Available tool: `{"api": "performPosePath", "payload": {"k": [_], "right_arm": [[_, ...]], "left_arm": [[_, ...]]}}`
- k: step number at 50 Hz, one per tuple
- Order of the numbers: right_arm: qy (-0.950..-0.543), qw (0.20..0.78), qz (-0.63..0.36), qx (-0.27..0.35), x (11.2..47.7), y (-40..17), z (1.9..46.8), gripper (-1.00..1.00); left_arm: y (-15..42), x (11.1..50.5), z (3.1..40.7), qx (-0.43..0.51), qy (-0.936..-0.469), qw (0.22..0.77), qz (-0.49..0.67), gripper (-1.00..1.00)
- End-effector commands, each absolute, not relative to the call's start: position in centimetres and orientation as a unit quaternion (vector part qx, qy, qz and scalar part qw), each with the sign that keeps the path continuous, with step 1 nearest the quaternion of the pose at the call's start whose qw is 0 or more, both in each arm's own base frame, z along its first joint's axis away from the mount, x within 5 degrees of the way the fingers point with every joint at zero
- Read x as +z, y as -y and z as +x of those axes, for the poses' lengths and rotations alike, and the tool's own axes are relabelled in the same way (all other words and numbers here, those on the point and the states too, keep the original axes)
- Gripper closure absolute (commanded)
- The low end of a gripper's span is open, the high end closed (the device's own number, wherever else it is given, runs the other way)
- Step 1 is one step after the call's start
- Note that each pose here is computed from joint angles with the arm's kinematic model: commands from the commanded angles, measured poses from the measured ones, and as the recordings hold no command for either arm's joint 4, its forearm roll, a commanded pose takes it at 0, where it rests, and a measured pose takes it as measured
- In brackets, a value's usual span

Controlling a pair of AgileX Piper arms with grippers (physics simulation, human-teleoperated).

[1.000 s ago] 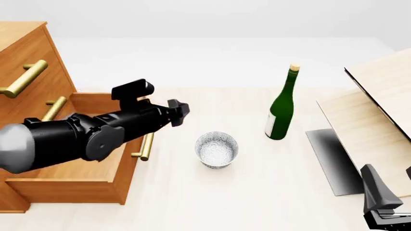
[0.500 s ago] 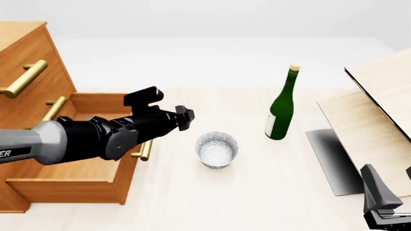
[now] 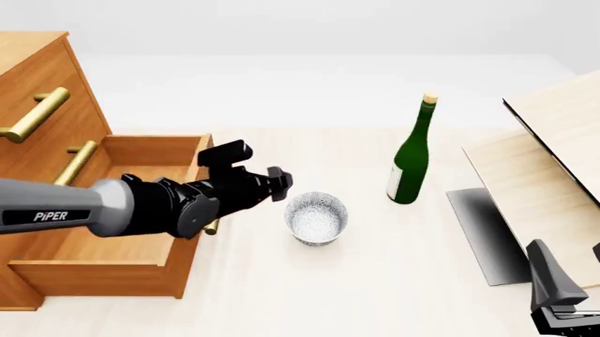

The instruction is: Put the bowl in the bottom drawer of the cabinet and close it.

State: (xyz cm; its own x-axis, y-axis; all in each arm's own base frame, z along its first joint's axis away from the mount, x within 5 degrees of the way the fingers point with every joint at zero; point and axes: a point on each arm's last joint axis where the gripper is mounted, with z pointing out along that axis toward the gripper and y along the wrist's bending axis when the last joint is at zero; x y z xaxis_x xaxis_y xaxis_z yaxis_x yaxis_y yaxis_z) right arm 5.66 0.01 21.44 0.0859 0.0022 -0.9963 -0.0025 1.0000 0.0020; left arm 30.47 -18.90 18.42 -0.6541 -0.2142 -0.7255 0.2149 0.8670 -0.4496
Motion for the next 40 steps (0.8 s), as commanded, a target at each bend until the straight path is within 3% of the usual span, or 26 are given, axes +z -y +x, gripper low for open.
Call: {"api": "performPosePath", "payload": {"k": [1, 40], "right_arm": [[-0.676, 0.737, 0.000, 0.002, 21.4, 0.0, 5.7, -1.00], [-0.676, 0.737, 0.000, 0.002, 21.4, 0.0, 5.7, -1.00]], "left_arm": [[19.6, 16.9, 30.8, -0.254, -0.879, 0.404, 0.003, -1.00], [21.0, 13.9, 30.5, -0.258, -0.890, 0.375, 0.002, -1.00]]}}
